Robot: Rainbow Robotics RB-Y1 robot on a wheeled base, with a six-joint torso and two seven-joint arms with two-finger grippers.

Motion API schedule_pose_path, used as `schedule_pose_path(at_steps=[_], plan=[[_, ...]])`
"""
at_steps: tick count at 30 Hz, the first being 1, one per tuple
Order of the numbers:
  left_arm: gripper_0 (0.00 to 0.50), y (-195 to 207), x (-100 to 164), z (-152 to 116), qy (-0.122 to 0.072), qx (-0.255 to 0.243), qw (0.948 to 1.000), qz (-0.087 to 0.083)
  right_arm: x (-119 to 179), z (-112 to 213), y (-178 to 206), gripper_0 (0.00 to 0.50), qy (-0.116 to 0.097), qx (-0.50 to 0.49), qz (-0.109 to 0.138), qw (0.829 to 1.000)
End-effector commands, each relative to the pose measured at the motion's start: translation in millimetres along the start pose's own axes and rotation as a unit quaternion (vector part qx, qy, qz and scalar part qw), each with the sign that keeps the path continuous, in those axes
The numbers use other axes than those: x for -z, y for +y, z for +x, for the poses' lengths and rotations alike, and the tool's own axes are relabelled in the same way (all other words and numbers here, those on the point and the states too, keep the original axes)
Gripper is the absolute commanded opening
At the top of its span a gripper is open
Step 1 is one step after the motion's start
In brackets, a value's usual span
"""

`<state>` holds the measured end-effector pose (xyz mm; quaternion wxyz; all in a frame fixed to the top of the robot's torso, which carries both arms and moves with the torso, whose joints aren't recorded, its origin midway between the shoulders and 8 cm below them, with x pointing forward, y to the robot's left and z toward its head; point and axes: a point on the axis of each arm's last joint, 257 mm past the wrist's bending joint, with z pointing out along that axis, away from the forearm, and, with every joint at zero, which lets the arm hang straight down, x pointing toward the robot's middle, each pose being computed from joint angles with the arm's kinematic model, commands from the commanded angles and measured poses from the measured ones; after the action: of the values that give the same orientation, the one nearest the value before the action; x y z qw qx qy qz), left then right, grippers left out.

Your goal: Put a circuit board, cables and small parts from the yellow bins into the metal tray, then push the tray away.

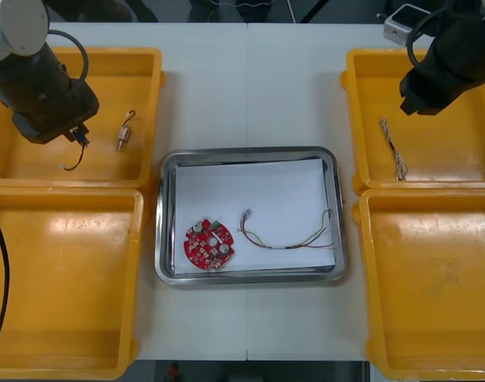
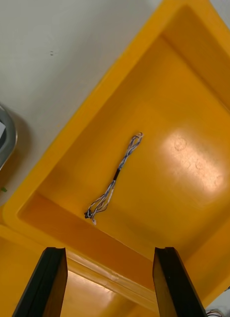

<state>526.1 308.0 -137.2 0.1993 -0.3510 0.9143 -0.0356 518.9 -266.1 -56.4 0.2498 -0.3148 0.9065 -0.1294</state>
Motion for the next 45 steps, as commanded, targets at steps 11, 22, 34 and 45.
schedule_pose_path(at_steps=[11,22,34,45], plan=[[0.001,-63,69,32,-0.057,-0.175,0.9800,0.076,6,12,-54,0.500,0.010,-0.228,0.015,0.973],[0.003,-77,43,113,-0.029,-0.277,0.9581,0.068,-38,26,-44,0.500,0.033,-0.257,-0.019,0.966],[0.002,-95,15,162,-0.007,-0.314,0.9461,0.080,-93,28,-24,0.500,-0.003,-0.265,-0.032,0.964],[0.002,-102,-17,183,-0.003,-0.335,0.9398,0.070,-127,35,-14,0.500,0.004,-0.276,-0.043,0.960]])
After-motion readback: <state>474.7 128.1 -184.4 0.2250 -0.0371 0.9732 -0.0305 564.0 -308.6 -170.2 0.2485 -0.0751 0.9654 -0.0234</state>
